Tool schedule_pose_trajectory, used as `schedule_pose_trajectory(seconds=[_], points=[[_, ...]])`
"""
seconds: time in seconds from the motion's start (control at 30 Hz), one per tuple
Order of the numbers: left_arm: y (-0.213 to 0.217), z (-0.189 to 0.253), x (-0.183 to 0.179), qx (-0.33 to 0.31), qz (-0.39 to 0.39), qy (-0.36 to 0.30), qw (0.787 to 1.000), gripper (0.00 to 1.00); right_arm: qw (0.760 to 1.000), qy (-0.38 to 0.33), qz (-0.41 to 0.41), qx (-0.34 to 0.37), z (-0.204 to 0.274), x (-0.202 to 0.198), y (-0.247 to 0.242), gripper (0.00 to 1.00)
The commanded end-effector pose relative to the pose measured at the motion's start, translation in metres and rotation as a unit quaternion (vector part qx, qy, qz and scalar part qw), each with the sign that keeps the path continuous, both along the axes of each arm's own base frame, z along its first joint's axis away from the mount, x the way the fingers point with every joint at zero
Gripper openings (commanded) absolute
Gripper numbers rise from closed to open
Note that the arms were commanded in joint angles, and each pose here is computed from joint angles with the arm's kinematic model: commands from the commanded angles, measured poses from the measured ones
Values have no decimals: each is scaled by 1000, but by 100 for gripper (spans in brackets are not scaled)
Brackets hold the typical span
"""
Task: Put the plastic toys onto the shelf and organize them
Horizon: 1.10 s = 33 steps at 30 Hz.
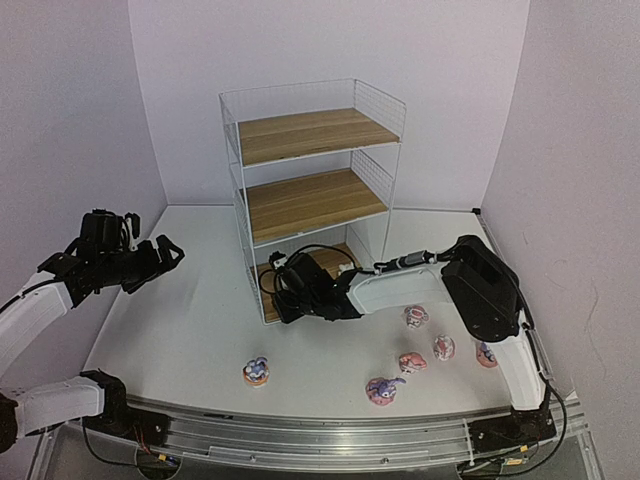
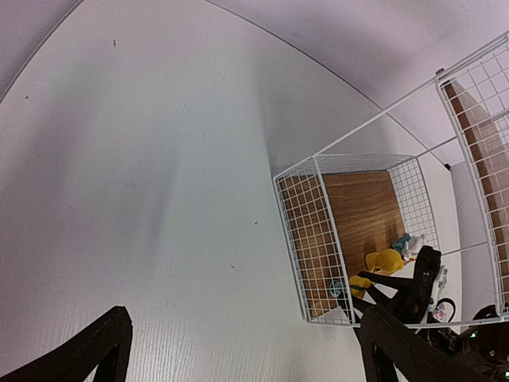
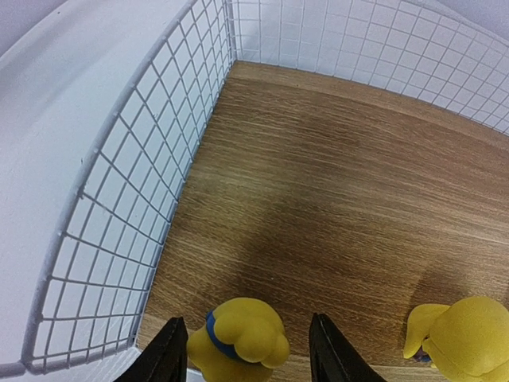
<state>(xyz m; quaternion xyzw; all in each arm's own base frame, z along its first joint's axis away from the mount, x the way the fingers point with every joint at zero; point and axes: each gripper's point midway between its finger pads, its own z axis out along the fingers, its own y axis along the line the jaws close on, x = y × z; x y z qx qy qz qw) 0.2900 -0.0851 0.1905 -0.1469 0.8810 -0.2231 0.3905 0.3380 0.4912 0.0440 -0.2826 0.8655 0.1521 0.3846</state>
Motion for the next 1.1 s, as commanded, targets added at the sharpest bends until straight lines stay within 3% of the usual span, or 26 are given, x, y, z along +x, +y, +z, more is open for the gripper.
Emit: schedule_pose_trajectory(seconds=[0.0, 0.33, 0.6, 0.87, 1.07], points=[[1, 6, 2, 0, 4, -8, 1000, 100, 1000, -9, -5, 20, 18, 4, 3, 52], [1, 10, -1, -4, 2, -13, 1000, 100, 998, -6, -4, 55, 63, -11, -14, 70], [0, 17, -1, -13, 4, -24, 1000, 100, 993, 44, -7, 111, 102, -55, -58, 86], [-8, 12, 1, -46, -3, -29, 999, 100, 984, 87, -145, 59, 95, -87, -171, 90], [-13, 1, 5, -55, -9, -19, 998, 100, 953, 126, -275, -3, 80, -85, -256, 95]])
